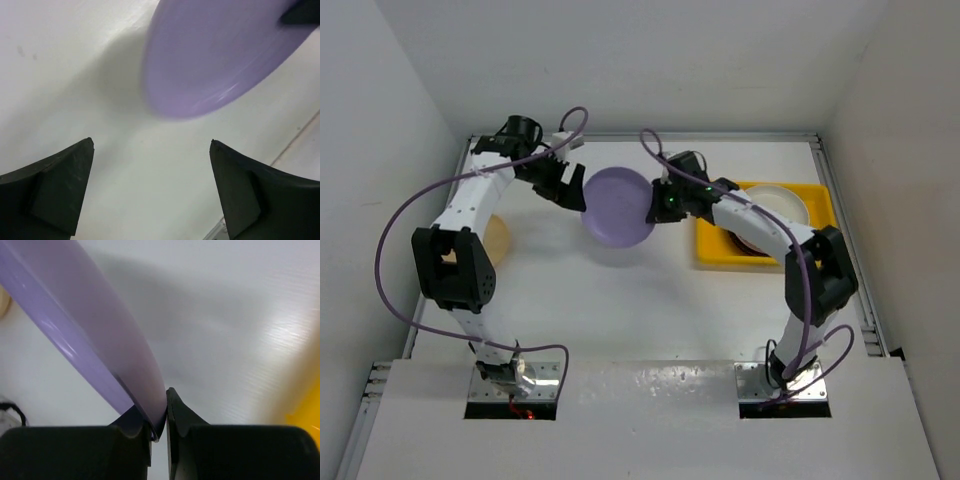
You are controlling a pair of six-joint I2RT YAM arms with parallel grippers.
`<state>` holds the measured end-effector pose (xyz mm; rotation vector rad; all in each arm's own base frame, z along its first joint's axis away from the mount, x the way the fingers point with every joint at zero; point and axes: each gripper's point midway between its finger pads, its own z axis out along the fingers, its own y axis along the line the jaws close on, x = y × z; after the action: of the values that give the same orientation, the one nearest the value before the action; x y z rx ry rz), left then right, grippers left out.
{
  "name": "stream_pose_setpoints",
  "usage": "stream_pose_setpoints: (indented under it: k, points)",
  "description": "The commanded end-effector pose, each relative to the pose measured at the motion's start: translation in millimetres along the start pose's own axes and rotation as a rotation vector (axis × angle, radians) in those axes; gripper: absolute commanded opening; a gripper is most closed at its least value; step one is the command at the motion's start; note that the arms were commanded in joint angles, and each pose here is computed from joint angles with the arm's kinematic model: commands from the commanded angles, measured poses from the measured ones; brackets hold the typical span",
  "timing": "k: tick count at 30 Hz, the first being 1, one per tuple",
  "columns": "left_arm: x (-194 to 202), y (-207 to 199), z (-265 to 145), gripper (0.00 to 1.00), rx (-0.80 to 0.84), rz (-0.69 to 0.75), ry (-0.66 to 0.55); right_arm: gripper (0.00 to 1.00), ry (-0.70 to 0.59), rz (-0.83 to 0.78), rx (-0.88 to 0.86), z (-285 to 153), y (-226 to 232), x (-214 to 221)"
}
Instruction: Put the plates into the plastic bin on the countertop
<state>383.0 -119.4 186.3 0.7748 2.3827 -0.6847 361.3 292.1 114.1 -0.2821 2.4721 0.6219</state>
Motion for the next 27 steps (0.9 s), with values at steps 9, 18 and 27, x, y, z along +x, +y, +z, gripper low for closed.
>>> stream_pose_setpoints:
  k: [9, 18, 27]
  points:
    - [83.8, 188.1, -151.2, 1.0, -0.772, -0.479, -0.073, 0.0, -0.212, 0.704, 0.396, -183.2, -221.6, -6.1]
    - [170.5, 228.7, -179.3, 1.0, -0.838, -0.675, -0.01, 0.06, -0.098, 0.945, 0.424, -187.5, -285.0, 52.1]
    - [234.7, 244.8, -174.6, 1.0, -0.9, -0.75, 0.14, 0.81, 0.061, 0.841, 0.595, -187.4, -312.6, 58.3]
